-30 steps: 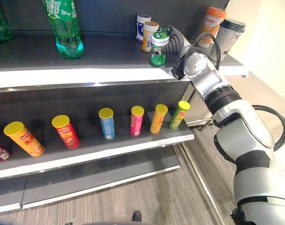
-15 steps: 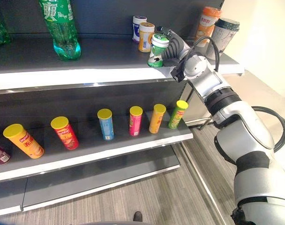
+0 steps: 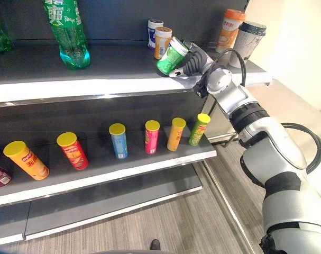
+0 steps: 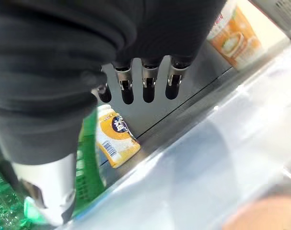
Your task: Put the goods on the table back onto the shelves and tidy them up.
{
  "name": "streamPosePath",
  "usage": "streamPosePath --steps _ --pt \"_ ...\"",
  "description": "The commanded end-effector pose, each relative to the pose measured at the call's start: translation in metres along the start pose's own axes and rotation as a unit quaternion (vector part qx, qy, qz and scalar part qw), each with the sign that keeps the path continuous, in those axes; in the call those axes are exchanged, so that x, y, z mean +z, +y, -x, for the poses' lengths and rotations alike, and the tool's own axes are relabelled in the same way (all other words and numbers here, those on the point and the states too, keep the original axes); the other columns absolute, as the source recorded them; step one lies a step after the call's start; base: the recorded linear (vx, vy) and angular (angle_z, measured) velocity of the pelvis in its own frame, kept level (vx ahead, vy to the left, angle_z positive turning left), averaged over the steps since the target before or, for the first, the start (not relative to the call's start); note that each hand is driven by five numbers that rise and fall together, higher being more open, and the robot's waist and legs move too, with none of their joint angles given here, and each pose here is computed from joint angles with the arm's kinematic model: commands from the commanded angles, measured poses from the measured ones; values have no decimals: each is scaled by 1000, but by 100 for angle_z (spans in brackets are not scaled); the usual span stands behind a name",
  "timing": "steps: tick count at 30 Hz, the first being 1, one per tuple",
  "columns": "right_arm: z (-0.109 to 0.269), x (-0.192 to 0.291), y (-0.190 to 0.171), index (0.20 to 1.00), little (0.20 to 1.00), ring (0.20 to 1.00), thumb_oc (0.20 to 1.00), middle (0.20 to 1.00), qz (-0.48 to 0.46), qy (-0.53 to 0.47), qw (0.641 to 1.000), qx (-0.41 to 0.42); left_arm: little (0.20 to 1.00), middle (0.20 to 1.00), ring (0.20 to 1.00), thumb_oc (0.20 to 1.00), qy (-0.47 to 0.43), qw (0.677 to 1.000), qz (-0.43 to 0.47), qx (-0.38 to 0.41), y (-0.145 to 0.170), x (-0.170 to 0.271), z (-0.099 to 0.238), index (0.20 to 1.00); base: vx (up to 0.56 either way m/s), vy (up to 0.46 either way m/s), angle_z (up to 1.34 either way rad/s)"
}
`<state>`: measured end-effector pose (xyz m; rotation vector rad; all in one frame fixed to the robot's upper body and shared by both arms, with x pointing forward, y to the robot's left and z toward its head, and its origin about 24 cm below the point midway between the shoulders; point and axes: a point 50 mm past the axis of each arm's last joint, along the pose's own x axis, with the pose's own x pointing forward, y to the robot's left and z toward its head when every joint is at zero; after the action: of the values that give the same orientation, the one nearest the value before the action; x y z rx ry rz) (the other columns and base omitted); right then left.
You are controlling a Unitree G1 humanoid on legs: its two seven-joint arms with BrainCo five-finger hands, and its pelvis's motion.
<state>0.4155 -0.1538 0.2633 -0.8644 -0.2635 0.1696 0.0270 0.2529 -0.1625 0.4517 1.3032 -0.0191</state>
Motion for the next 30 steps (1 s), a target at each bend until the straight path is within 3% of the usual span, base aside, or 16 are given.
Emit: streamPosePath --steps 1,9,23,30 --pt "-2 6 -19 1000 1000 1000 1000 1000 15 -7 999 -32 1000 1000 1000 1000 -2 999 14 -50 -28 8 -1 1000 -8 2 -4" --pt "10 24 -45 1000 1000 1000 1000 1000 13 -59 997 -53 1000 1000 1000 1000 19 999 20 -41 -23 -3 0 1000 -9 9 -5" --pt "19 12 -57 1000 1000 1000 1000 1000 37 -40 997 -53 1000 1000 1000 1000 21 999 25 -44 -23 -6 1 1000 0 2 -2" --pt "34 22 -69 1000 1000 1000 1000 1000 60 -85 991 -82 1000 1000 1000 1000 23 998 36 -41 -23 -3 0 1000 0 0 0"
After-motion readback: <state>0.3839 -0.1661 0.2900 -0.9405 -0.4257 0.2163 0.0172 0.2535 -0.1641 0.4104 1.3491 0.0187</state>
